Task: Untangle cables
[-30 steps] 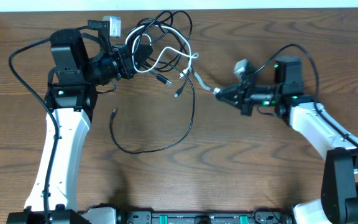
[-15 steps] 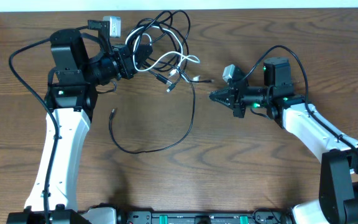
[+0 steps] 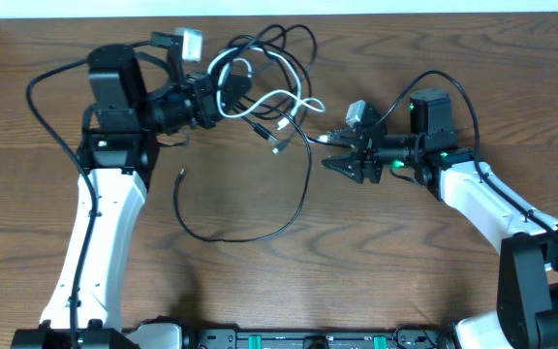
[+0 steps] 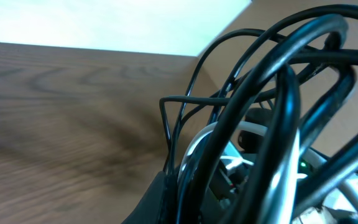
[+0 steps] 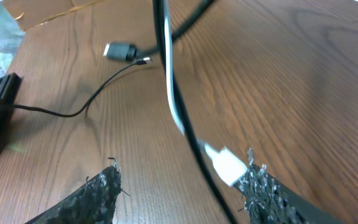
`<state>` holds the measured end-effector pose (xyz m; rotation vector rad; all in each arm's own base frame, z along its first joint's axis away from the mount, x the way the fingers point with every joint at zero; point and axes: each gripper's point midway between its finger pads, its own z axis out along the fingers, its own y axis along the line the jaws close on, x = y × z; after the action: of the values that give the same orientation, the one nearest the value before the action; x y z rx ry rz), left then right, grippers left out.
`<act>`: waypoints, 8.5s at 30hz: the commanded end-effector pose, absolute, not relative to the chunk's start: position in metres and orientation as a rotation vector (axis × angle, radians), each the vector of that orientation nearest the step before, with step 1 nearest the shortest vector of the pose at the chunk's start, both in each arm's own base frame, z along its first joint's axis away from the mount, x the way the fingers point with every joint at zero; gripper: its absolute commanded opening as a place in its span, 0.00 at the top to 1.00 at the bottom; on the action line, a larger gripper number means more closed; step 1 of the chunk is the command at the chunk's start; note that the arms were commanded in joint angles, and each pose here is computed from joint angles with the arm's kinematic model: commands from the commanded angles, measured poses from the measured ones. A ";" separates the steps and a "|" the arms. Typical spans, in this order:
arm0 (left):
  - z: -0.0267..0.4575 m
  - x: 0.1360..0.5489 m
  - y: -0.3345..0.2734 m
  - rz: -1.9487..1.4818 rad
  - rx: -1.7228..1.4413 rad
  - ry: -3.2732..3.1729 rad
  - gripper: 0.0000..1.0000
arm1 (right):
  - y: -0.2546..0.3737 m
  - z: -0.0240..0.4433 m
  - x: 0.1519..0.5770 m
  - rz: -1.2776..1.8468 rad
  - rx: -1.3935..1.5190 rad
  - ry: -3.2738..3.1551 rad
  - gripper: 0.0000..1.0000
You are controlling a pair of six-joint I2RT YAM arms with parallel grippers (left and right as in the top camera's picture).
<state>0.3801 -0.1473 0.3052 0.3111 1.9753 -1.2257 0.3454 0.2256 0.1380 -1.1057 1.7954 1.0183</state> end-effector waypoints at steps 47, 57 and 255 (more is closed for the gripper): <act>0.319 0.365 -0.164 -1.256 0.404 1.939 0.92 | 0.230 0.213 0.351 1.298 -0.970 1.600 0.61; 0.313 0.361 -0.166 -1.275 0.392 1.973 0.92 | 0.244 0.248 0.354 1.377 -0.882 1.557 0.16; 0.288 0.389 -0.130 -0.897 -0.492 2.128 0.01 | 0.212 0.384 0.355 1.769 -0.346 1.273 0.99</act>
<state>0.3890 -0.1269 0.2829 -0.5203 2.1346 -0.9058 0.3559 0.2096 0.3689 -0.4250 1.3101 1.7043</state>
